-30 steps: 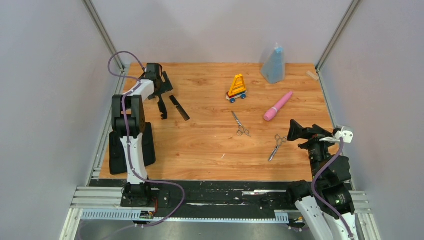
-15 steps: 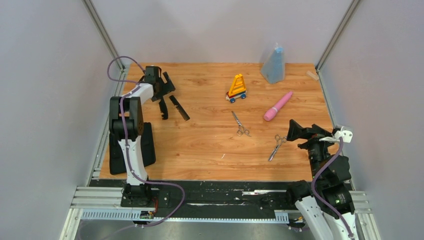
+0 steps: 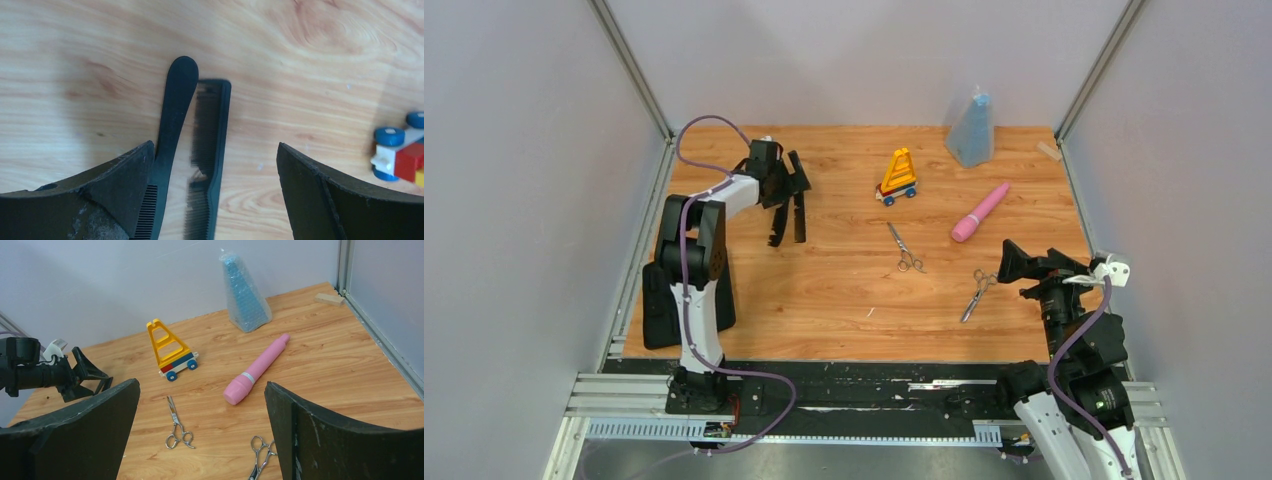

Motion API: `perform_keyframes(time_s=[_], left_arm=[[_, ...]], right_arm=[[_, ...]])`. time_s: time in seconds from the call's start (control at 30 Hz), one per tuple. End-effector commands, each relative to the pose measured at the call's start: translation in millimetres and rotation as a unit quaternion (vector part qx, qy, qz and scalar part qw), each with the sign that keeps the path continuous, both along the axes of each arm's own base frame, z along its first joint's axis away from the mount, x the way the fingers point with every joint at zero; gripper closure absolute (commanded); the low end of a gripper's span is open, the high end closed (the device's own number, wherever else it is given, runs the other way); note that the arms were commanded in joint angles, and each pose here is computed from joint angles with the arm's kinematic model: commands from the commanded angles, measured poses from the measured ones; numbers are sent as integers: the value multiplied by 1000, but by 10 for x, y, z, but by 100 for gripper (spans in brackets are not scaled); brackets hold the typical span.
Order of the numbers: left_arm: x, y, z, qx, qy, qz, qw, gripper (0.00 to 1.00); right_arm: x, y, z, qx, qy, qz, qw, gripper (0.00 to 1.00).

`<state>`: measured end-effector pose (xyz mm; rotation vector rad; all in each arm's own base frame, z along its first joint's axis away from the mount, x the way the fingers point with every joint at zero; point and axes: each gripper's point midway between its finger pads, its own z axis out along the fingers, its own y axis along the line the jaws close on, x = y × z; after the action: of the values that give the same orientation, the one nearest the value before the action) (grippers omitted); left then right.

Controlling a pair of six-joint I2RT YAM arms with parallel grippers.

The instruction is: Sort the hair-cutting tools

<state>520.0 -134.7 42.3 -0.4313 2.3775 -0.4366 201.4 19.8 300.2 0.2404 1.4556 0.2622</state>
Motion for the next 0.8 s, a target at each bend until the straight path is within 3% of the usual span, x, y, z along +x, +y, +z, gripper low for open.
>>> perform_keyframes(time_s=[0.0,0.37,0.77], left_arm=[[-562,-377,-407,-30,94,-27,995,0],[-915,-1386,-388,-68,88,-123,986,0],[-1764,-2308,-297,-104,107,-201,968,0]], right_arm=[[-34,32,107,0,-24,11,1000,0],[-63,43,135,1,-31,17,999,0],[-83,44,152,1,-35,19,999,0]])
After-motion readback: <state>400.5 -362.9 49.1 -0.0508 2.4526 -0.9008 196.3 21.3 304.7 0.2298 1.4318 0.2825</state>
